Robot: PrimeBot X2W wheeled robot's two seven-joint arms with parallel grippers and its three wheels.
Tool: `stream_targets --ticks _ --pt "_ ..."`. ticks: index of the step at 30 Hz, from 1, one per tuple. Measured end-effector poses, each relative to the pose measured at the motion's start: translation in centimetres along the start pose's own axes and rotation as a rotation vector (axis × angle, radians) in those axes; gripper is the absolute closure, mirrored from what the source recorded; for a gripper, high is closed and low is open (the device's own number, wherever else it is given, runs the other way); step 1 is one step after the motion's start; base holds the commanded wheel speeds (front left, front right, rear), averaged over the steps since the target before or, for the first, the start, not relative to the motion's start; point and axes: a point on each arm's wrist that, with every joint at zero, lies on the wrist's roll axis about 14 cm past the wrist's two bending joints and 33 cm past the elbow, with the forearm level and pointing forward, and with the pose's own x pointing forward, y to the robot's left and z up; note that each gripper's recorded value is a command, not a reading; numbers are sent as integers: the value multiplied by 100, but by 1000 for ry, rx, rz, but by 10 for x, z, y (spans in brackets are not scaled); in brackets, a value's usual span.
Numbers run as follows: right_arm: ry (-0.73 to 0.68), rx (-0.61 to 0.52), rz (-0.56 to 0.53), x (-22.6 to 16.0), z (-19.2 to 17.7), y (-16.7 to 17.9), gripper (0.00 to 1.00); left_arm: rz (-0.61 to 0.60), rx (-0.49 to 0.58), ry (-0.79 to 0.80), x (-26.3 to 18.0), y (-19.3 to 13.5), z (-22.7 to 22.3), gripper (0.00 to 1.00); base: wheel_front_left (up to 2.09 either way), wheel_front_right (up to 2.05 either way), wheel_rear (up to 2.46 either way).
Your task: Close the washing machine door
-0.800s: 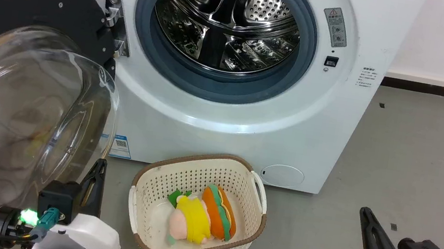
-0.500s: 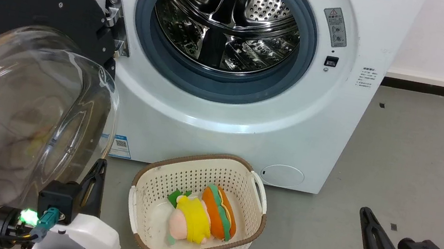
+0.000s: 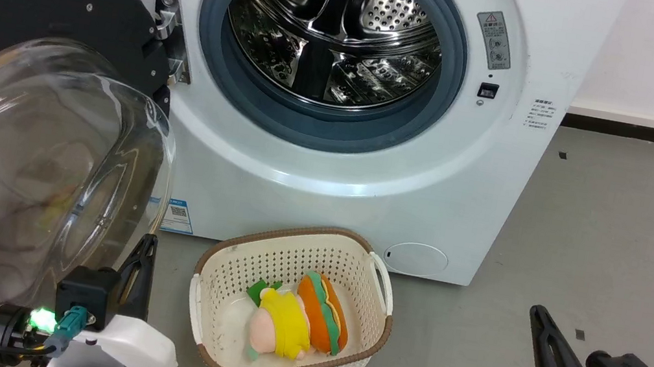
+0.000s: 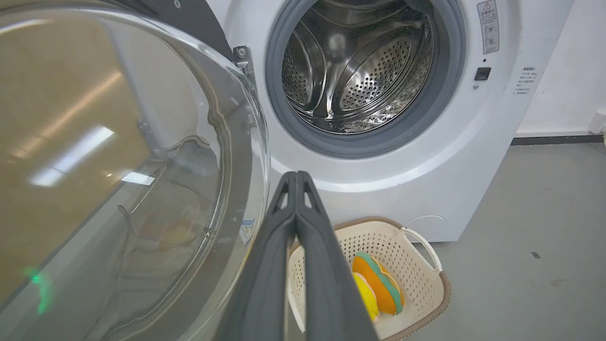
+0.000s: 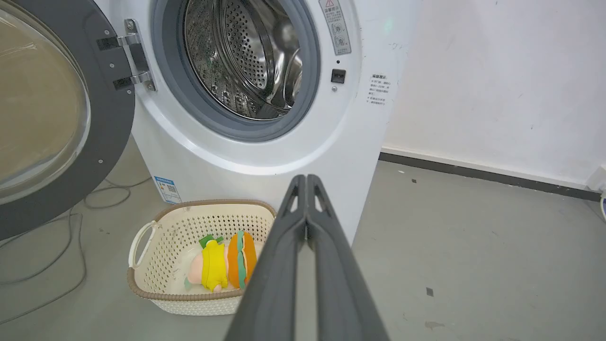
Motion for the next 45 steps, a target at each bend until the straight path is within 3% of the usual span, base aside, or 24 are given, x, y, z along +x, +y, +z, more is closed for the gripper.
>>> stream_targets --ticks 4,5,19,20,21,22,31,45 --pt "0 0 0 0 0 0 100 0 0 0 0 0 0 100 0 0 0" --pt "1 1 0 0 0 0 0 0 0 0 0 0 0 0 0 0 0" --pt "-6 14 -10 0 -1 -3 0 18 0 -13 0 0 1 0 0 0 0" --pt "-10 15 -10 0 -1 -4 0 19 1 -16 0 0 2 38 0 0 0" --pt "-10 19 -11 0 -1 -4 0 20 2 -17 0 0 2 64 0 0 0" --pt "-10 21 -11 0 -1 -4 0 24 3 -20 0 1 2 100 0 0 0" --pt "-25 31 -6 4 0 -3 0 48 18 -88 0 8 21 100 0 0 0" --pt "-43 60 28 15 0 8 0 123 46 -314 2 39 92 100 0 0 0"
